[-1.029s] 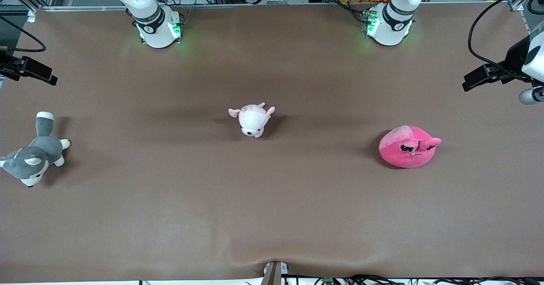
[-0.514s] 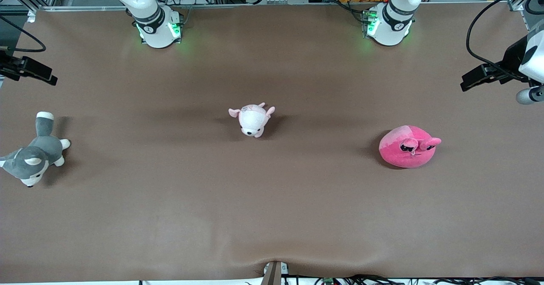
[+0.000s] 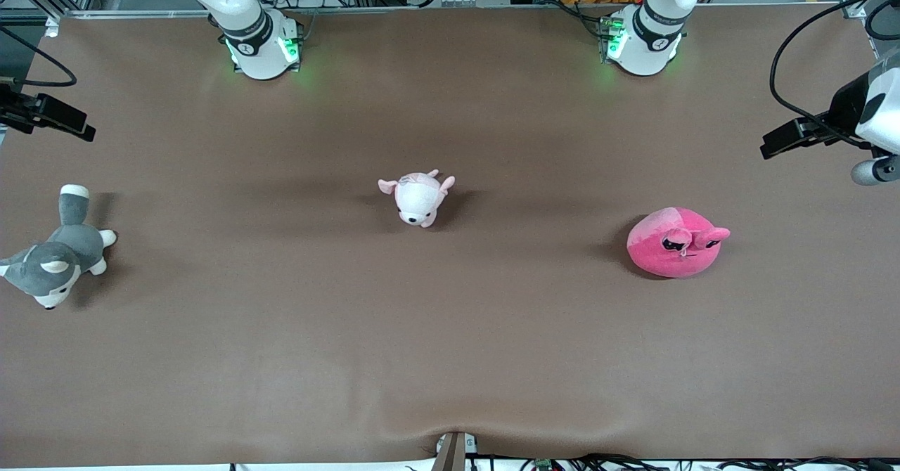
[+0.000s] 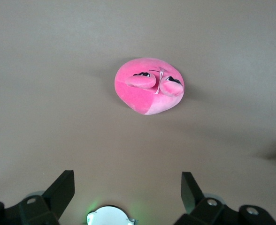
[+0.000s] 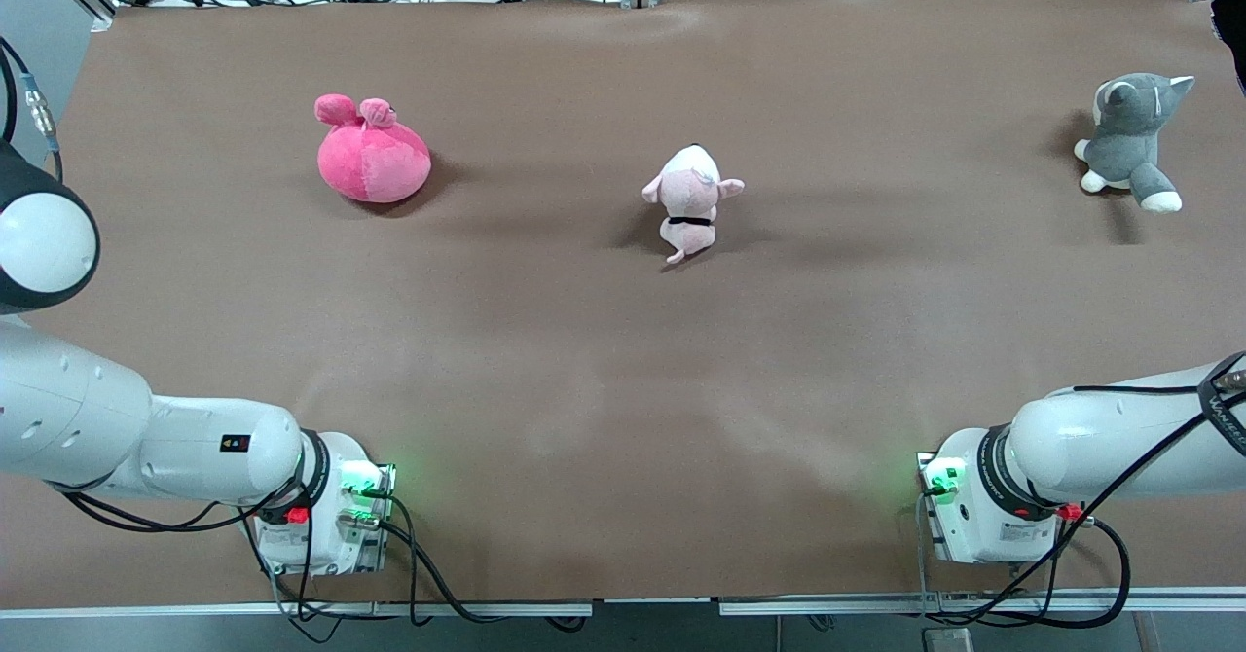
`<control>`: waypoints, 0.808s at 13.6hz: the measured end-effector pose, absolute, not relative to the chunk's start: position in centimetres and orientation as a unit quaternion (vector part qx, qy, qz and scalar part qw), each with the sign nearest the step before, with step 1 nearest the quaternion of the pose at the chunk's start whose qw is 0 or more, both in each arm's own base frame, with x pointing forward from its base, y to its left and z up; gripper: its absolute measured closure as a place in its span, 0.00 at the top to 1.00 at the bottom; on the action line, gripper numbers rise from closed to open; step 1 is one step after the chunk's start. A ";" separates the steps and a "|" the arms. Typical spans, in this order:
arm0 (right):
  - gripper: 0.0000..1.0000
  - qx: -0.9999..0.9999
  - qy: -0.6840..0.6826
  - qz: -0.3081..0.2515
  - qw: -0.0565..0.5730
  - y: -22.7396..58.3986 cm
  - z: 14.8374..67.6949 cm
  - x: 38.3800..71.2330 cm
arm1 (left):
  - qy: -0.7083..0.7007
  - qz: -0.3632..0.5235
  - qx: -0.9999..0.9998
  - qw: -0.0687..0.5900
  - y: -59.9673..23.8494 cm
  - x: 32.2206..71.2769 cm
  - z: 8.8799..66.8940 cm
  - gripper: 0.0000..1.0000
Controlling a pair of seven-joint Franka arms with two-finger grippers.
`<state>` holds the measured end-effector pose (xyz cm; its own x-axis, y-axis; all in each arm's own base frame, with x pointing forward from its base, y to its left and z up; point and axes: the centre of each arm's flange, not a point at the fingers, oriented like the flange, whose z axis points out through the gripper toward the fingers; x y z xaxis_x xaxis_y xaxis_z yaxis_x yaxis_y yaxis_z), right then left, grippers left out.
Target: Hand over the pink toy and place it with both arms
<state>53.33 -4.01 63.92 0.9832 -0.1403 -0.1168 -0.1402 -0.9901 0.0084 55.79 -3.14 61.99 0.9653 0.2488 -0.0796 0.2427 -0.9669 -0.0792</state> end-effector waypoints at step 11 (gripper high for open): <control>1.00 0.996 -0.071 -0.053 0.000 -4.1 63.8 53.5 | -0.399 0.057 -0.914 0.046 0.8 57.0 59.6 1.00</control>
